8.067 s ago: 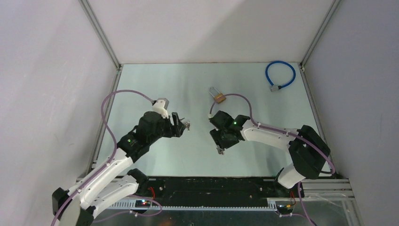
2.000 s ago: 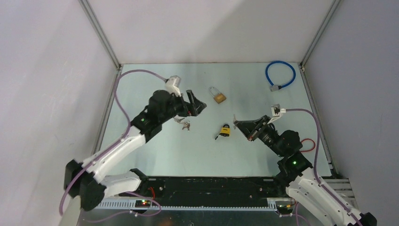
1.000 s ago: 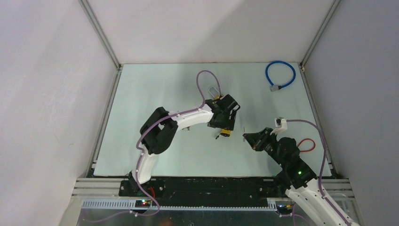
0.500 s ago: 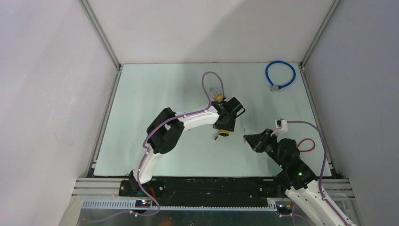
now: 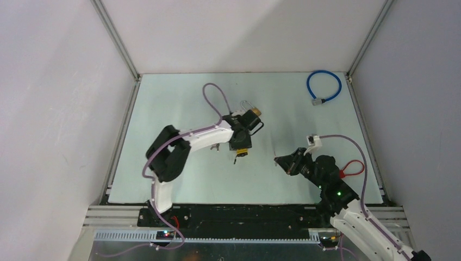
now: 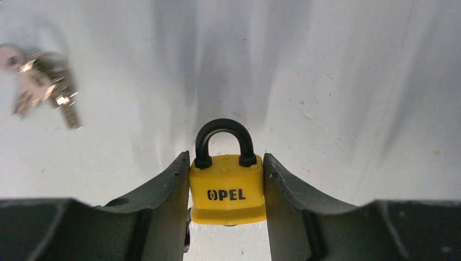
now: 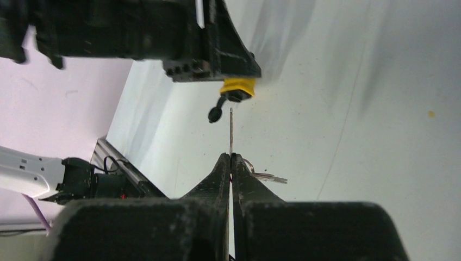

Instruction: Unlock with the key

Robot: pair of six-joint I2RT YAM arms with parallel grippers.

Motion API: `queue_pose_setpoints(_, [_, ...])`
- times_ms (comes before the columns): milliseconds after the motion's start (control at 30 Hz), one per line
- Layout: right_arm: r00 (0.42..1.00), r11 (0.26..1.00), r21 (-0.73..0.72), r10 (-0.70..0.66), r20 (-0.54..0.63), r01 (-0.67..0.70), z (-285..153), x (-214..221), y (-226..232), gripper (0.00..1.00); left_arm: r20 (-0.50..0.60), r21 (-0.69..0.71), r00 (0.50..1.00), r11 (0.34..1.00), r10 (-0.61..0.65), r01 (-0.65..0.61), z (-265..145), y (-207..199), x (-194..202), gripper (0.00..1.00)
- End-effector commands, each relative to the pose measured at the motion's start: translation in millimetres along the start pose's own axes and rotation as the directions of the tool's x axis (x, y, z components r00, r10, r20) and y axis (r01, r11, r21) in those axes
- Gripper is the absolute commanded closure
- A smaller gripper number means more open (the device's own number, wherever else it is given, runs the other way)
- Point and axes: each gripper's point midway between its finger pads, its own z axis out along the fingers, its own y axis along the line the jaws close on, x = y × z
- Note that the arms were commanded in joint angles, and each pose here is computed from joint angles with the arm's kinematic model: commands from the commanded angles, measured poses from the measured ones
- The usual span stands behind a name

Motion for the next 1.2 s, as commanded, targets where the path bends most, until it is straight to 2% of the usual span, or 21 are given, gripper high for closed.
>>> queue_pose_setpoints(0, [0.997,0.982,-0.170,-0.077,0.026,0.081,13.4,-8.6,34.3,1.00,0.120,0.148,0.967,0.968,-0.223,0.205,-70.5,-8.2,-43.3,0.99])
queue_pose_setpoints(300, [0.991,0.943,-0.315,-0.129,-0.039,0.110,42.9,9.6,76.2,1.00,0.144,0.276,0.906,0.895,-0.398,0.349,-127.8,0.1,-56.5,0.99])
queue_pose_setpoints(733, [0.991,0.917,-0.387,-0.124,-0.049,0.096,68.1,3.2,101.5,1.00,0.158,0.337,0.903,0.882,-0.398,0.330,-149.5,0.8,-56.6,0.99])
queue_pose_setpoints(1167, [0.992,0.915,-0.396,-0.112,-0.060,0.079,83.1,-1.6,105.5,1.00,0.179,0.361,0.901,0.879,-0.394,0.313,-156.2,0.3,-59.4,1.00])
